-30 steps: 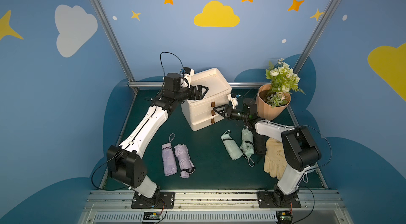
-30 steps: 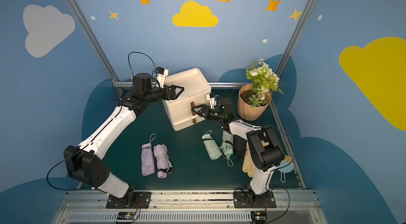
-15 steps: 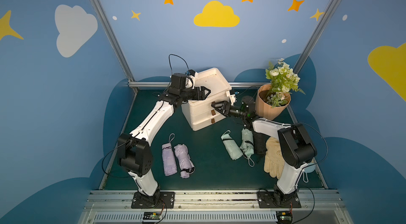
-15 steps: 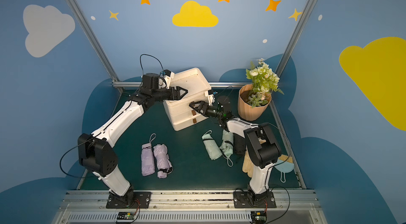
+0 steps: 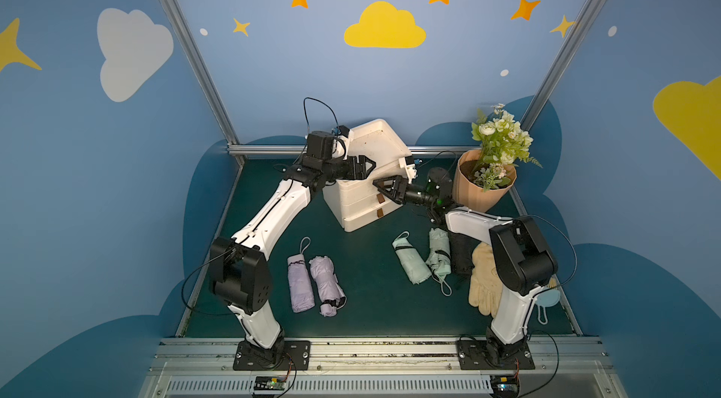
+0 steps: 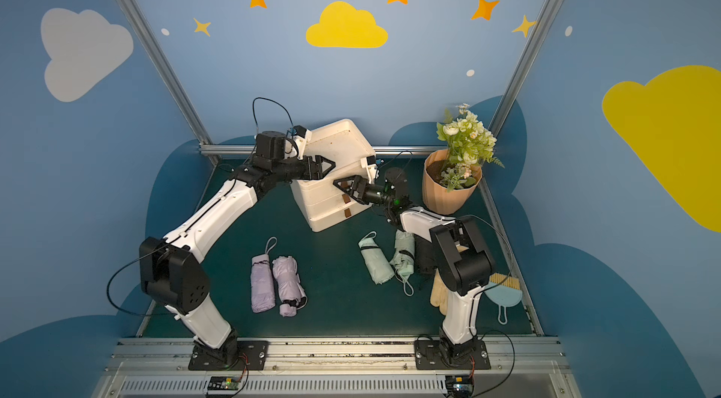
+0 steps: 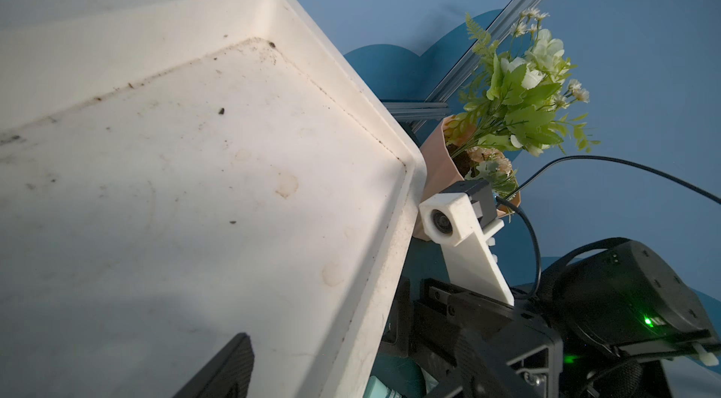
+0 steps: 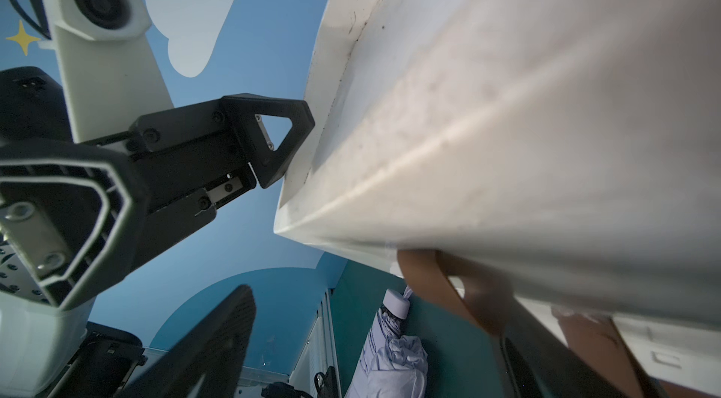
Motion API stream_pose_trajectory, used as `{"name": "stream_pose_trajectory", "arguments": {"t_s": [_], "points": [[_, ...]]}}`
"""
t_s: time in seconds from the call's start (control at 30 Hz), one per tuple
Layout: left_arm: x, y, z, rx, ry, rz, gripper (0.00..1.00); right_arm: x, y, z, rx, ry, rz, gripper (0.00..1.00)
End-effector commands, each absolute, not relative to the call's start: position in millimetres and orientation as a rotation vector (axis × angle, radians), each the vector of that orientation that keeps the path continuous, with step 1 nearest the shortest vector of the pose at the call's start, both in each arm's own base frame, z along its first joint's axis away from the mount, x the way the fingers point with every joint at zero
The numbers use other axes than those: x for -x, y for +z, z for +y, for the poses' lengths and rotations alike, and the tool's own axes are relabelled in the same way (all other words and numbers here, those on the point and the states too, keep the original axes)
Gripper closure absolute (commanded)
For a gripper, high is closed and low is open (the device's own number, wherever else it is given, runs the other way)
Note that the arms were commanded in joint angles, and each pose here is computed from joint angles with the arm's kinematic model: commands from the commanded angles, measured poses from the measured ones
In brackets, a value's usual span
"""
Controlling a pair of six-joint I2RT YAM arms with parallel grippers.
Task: Place the umbrella in the drawer by color
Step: Open the drawer in the storage box.
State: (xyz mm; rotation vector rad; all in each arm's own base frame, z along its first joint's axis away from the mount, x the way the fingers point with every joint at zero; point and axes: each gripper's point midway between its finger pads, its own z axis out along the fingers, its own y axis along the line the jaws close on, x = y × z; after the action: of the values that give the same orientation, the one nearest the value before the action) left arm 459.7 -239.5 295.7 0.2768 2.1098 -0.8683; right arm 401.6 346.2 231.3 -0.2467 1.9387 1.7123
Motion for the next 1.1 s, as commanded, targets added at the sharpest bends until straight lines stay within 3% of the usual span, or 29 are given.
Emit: {"name": "stream_pose_trajectory", "arguments": {"t_s": [0.0, 0.37, 1.07], "points": [[-460.4, 289.1, -238.8, -0.278, -0.855, 2.130, 0.16, -404.9, 256.0, 349.2, 0.295, 1.713, 1.844, 0.10], [-460.9, 287.0, -237.4, -0.275, -0.842, 2.132, 0.16, -408.2, 264.2, 325.5, 0.240, 1.668, 1.825, 0.23], [-459.9, 287.1, -234.4, -0.272, -0.827, 2.131, 0.15, -406.3, 254.0, 326.1, 0.221, 1.703, 1.864, 0.74]]}}
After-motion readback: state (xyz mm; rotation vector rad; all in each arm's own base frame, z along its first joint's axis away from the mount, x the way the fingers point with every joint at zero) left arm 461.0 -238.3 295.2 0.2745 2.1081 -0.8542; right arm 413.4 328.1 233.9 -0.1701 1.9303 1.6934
